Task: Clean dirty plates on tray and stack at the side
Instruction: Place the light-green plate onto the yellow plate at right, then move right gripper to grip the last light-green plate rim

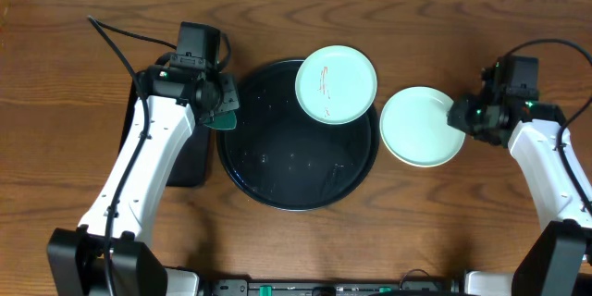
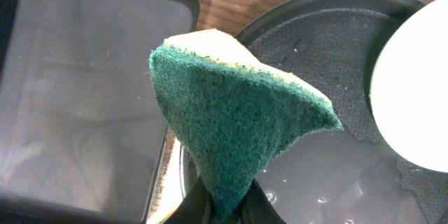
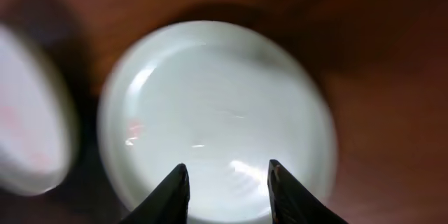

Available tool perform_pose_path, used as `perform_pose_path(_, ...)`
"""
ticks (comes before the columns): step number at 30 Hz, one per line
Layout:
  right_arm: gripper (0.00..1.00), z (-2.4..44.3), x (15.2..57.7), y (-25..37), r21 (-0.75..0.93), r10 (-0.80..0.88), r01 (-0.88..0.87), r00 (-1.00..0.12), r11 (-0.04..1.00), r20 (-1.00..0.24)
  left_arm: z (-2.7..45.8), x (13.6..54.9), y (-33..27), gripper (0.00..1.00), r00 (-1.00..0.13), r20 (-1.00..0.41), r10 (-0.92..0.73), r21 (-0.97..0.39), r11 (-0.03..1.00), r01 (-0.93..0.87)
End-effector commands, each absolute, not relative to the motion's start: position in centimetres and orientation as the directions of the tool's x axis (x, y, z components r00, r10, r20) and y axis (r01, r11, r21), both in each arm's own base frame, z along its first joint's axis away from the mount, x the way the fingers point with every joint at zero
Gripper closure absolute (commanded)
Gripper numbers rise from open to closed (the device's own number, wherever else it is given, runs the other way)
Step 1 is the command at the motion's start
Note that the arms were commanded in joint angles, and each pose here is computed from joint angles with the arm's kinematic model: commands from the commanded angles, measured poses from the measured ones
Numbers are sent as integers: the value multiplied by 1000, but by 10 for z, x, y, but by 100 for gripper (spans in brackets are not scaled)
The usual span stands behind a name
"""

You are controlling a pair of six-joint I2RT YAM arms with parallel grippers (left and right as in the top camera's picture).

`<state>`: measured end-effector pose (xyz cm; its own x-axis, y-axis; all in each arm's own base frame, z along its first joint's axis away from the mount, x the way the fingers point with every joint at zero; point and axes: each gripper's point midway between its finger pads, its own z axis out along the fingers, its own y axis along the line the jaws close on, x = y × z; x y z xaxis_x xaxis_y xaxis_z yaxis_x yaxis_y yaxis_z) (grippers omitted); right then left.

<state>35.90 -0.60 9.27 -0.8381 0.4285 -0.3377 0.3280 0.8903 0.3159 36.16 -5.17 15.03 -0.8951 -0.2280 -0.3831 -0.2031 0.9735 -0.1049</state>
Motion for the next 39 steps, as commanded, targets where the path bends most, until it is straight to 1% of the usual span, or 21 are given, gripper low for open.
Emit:
perform_pose_path(1,63,124,375,34,435,350,170,-858,884,-377,155,364,-52,93,-889,-392,-235,-114,972,-207)
perform_pose_path(5,57,150,393,61,423,271,66,-853,904,-446,155,364,-52,93,-889,-393,-235,-114,972,-207)
perform_pose_path(10,53,162,417,86,324,157,-17,-851,946,-501,155,364,-52,93,-889,-393,-235,-114,972,-207)
perform_pose_path(12,48,155,428,98,303,102,-60,-865,951,-492,155,364,-52,93,-889,-392,-235,-114,972,-207)
perform_pose_path(14,39,130,440,114,288,32,-102,-904,952,-426,155,364,-52,93,-889,-392,-235,-114,972,-207)
perform_pose_path(16,27,115,447,125,317,2,-131,-921,939,-389,155,364,-52,93,-889,-392,-235,-114,972,-206)
perform_pose_path(18,23,102,455,133,348,-1,-140,-929,927,-371,155,364,-52,93,-889,-393,-235,-114,972,-207)
perform_pose_path(20,22,92,463,137,364,-1,-148,-927,920,-374,155,364,-52,92,-889,-393,-235,-114,972,-207)
perform_pose_path(21,24,86,467,138,364,0,-148,-927,920,-376,155,364,-52,93,-889,-393,-235,-114,972,-207)
perform_pose_path(22,29,80,469,139,364,-2,-149,-927,920,-375,155,364,-52,93,-889,-393,-235,-114,972,-207)
perform_pose_path(25,55,64,472,141,365,-2,-143,-933,920,-359,156,365,-52,92,-888,-395,-235,-115,972,-206)
perform_pose_path(26,59,60,472,142,365,-4,-142,-935,920,-354,156,365,-52,92,-888,-396,-235,-115,972,-206)
perform_pose_path(28,62,52,471,145,371,-9,-142,-941,918,-339,156,366,-52,92,-887,-398,-235,-116,972,-206)
perform_pose_path(30,69,44,469,146,370,-14,-140,-946,918,-323,156,366,-52,92,-887,-398,-235,-116,972,-206)
perform_pose_path(36,99,38,465,151,369,-26,-145,-951,918,-309,156,366,-52,93,-887,-398,-235,-116,972,-206)
perform_pose_path(39,99,38,464,153,376,-28,-148,-952,915,-306,156,366,-52,92,-887,-398,-235,-116,972,-206)
